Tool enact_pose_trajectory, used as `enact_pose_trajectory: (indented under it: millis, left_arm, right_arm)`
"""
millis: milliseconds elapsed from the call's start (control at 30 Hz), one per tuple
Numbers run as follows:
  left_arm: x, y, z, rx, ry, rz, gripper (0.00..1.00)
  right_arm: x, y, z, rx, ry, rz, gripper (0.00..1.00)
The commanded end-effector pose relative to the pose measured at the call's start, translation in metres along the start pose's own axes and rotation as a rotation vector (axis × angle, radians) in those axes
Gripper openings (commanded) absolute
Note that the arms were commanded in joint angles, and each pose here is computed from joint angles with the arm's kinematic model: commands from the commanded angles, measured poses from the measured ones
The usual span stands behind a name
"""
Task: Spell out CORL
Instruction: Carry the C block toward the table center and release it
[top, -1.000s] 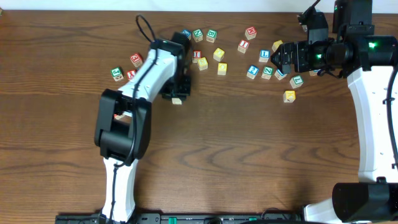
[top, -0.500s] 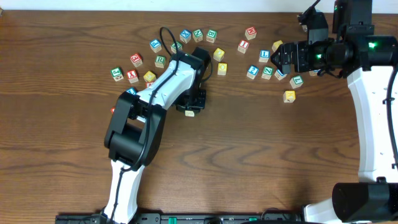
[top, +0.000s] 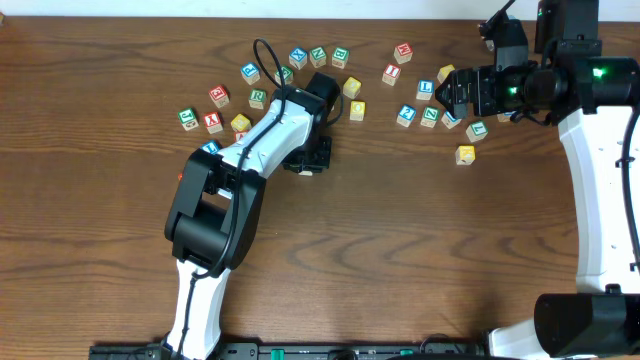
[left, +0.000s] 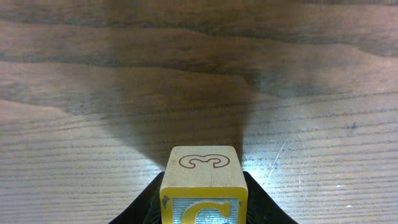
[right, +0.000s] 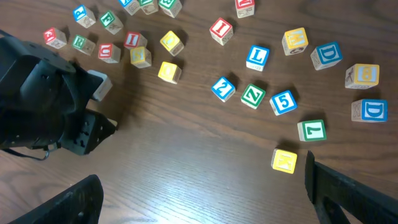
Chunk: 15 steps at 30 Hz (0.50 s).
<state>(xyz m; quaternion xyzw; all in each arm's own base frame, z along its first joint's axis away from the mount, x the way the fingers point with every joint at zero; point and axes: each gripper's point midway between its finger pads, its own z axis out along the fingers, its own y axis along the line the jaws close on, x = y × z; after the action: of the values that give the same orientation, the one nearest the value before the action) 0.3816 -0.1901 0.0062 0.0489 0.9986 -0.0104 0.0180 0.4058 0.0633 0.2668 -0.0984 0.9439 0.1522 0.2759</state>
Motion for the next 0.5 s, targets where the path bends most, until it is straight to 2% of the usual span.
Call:
enact_pose_trajectory:
  millis: [0, 467]
  left_arm:
    - [0.0018, 0.0076, 0.0038, -0.028, -0.002, -0.013, 0.27]
    - [-0.0078, 0.0042, 0.0038, -0.013, -0.041, -0.042, 0.28]
  right_arm:
    - [-0.0068, 0.0026, -0.0054, -0.006, -0.022, -0.014, 0.99]
    - [-0.0067, 0.0026, -0.0054, -0.006, -0.022, -0.014, 0.99]
